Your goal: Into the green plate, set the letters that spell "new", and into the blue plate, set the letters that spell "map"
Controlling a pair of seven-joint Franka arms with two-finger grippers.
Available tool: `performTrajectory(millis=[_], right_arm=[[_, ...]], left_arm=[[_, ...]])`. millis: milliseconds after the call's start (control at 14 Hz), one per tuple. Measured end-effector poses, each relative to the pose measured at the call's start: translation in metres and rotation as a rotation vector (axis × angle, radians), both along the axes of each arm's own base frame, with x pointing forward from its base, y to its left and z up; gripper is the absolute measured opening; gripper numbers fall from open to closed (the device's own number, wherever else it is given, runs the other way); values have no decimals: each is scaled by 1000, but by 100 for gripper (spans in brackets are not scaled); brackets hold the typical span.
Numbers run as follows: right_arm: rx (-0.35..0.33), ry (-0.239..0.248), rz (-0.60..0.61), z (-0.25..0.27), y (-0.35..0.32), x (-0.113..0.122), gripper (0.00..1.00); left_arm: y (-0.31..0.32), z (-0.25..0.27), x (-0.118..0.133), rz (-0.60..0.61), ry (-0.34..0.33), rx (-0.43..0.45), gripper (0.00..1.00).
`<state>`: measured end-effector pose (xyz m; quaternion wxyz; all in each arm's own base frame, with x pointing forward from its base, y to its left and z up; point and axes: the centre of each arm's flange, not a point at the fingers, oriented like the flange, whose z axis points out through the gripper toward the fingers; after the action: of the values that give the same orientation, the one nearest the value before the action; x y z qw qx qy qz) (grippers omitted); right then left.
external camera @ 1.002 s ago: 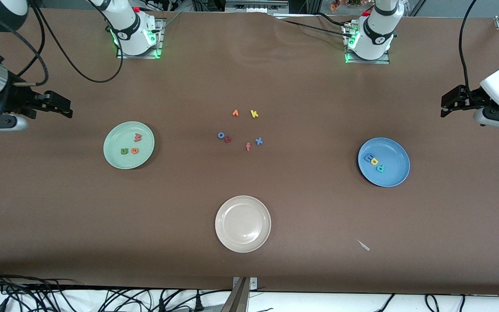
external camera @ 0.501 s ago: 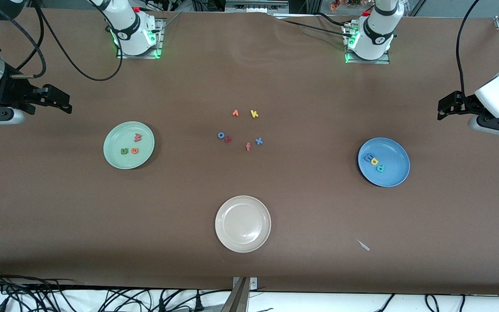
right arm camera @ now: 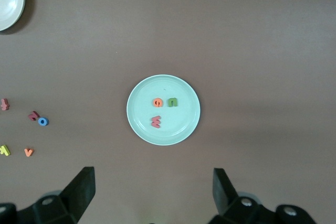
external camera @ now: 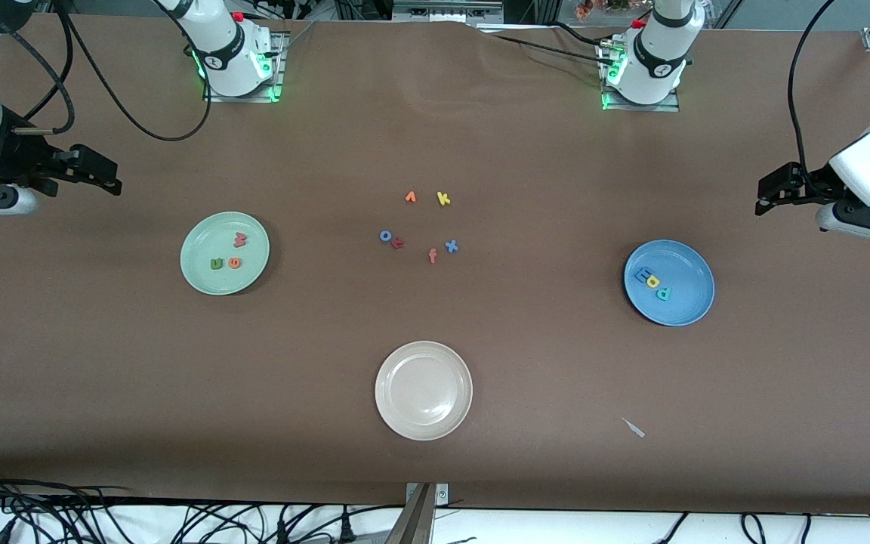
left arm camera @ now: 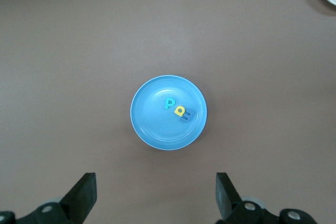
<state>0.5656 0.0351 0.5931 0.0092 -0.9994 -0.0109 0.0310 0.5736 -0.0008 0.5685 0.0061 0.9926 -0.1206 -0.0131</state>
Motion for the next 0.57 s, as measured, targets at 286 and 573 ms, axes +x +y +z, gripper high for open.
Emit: performTrajectory(millis=[286,573], right_arm=[[-10,-15,-1,9,-2,0,100],[-14,-26,4,18,-2,0,100]], left_arm=[[1,0,0,2,0,0,100],[3,0,0,5,0,0,100]])
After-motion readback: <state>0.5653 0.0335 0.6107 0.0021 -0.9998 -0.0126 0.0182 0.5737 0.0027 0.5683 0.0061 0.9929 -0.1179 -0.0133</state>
